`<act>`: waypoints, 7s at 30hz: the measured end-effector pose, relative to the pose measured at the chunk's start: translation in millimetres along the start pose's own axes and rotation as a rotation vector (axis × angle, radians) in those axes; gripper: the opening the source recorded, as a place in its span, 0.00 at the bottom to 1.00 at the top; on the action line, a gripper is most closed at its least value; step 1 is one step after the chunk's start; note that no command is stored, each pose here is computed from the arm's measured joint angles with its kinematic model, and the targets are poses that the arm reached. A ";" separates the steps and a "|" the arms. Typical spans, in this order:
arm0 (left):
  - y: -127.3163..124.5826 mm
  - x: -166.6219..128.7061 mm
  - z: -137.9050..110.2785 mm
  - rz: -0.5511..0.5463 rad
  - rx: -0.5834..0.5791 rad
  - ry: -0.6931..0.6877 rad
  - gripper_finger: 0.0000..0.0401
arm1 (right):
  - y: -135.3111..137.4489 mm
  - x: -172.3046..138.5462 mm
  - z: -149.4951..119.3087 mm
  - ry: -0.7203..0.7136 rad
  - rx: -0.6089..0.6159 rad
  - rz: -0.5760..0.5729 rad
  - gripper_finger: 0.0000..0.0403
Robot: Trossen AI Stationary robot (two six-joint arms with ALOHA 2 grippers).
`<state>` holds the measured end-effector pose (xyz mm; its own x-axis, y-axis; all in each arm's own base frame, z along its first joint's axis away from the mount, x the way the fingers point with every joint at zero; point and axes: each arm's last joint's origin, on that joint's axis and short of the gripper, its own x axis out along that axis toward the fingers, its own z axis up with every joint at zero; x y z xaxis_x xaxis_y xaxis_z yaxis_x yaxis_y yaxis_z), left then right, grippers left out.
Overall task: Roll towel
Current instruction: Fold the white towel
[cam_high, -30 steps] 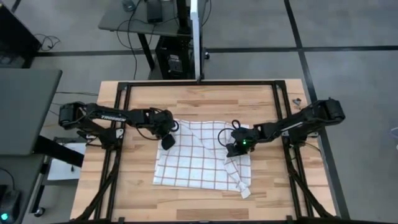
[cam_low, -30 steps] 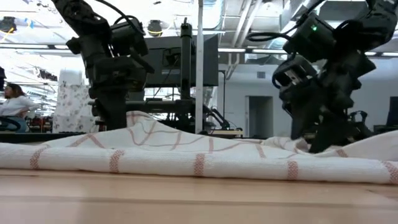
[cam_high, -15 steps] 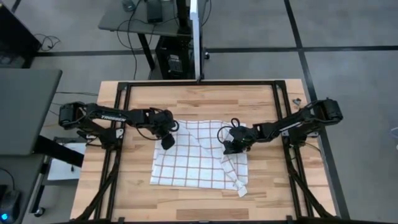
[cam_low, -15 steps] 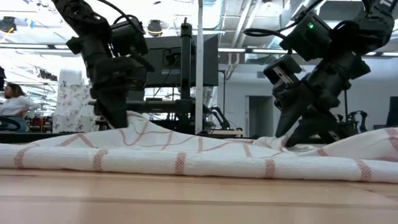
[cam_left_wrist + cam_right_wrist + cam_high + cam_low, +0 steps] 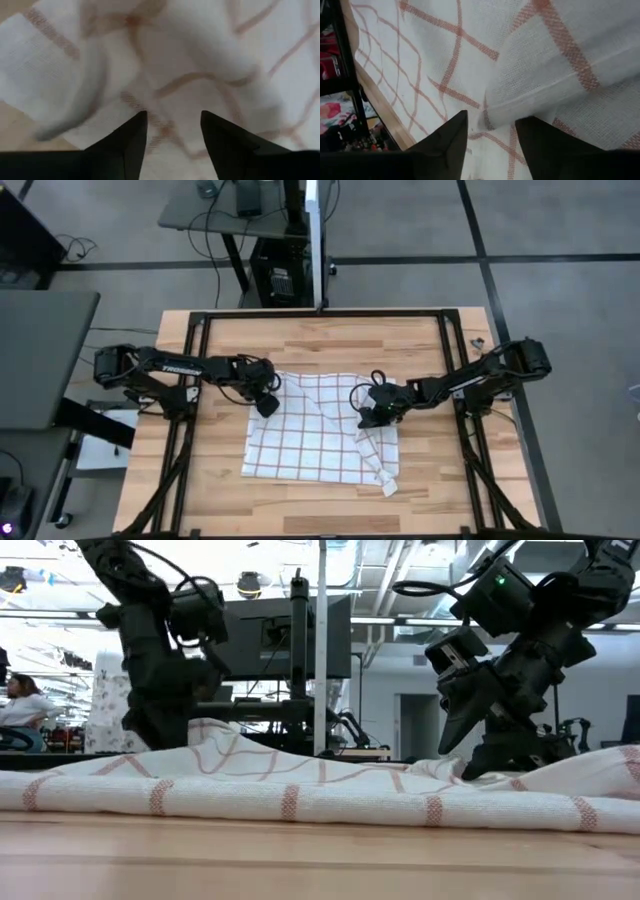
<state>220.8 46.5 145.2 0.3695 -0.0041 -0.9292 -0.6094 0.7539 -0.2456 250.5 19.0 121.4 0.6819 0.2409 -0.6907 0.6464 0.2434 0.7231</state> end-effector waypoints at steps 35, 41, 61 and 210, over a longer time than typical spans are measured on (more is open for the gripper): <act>8.7 -2.8 -17.2 0.187 0.061 0.121 0.11 | -6.8 -0.7 -1.6 0.020 -0.036 -0.079 0.44; 9.7 -8.7 -19.7 0.187 0.071 0.117 0.08 | 14.4 -9.4 -0.9 -0.008 -0.163 0.052 0.44; 6.7 -8.0 -14.1 0.153 0.124 0.062 0.08 | 90.4 38.9 44.3 -0.014 -1.055 -0.251 0.35; 39.2 -59.2 9.6 0.121 0.092 -0.133 0.42 | 68.0 -16.8 5.8 -0.015 -0.744 -0.173 0.53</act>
<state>181.8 82.6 193.2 0.3903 0.1722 -0.9044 -0.5908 0.8003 -0.1026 285.0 26.0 182.2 0.5994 0.1303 -0.7898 0.3475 0.8464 0.4035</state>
